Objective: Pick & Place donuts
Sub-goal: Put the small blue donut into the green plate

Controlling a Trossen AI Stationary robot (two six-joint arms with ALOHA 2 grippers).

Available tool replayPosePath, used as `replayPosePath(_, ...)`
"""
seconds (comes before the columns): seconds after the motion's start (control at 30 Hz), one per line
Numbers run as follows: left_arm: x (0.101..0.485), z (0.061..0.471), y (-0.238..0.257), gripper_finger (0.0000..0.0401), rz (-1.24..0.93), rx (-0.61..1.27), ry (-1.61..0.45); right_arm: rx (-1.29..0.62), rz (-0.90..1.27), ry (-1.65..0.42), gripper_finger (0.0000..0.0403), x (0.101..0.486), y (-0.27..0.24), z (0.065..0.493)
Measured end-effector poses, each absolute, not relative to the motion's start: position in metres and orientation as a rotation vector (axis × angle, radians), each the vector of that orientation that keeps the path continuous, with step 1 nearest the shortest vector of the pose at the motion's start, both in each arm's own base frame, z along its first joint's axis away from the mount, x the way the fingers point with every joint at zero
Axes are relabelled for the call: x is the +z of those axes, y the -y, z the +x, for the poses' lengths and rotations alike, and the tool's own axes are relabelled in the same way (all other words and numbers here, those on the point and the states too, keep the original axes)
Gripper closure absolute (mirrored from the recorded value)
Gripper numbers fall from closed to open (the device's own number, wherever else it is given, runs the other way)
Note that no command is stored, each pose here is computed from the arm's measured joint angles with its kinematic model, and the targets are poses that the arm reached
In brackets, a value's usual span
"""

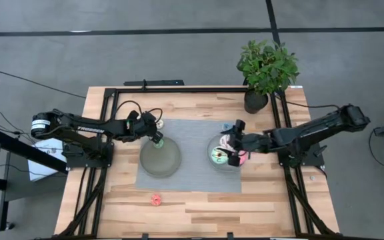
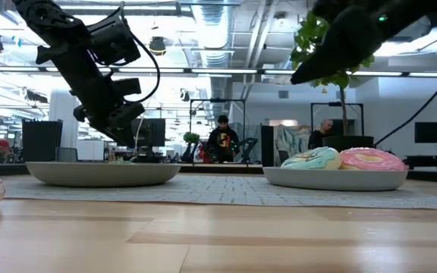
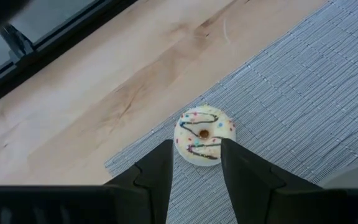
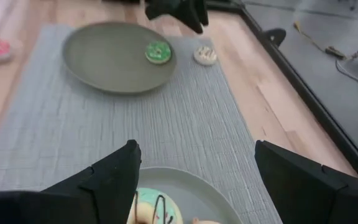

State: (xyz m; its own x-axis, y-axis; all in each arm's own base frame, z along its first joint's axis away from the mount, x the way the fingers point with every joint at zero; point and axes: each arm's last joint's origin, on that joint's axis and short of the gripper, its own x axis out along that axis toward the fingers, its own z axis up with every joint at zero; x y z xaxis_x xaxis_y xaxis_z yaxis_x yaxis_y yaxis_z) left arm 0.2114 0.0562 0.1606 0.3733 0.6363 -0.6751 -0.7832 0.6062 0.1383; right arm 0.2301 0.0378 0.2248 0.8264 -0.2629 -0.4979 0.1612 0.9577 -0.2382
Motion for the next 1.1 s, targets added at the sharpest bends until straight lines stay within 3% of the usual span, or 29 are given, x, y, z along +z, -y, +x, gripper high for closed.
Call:
replayPosePath(0.23,0.161,0.211,-0.056,0.0273,-0.219,0.919,-0.758,-0.202,-0.156,-0.495,0.0097,0.220,-0.041,0.205)
replayPosePath(0.63,0.161,0.211,-0.056,0.0273,-0.212,0.916,-0.763,-0.326,-0.108,-0.438,0.0097,0.206,-0.032,0.172)
replayPosePath(1.1,0.164,0.217,-0.057,0.0273,-0.160,0.867,-0.731,-0.360,-0.054,-0.446,0.0097,0.200,-0.028,0.177)
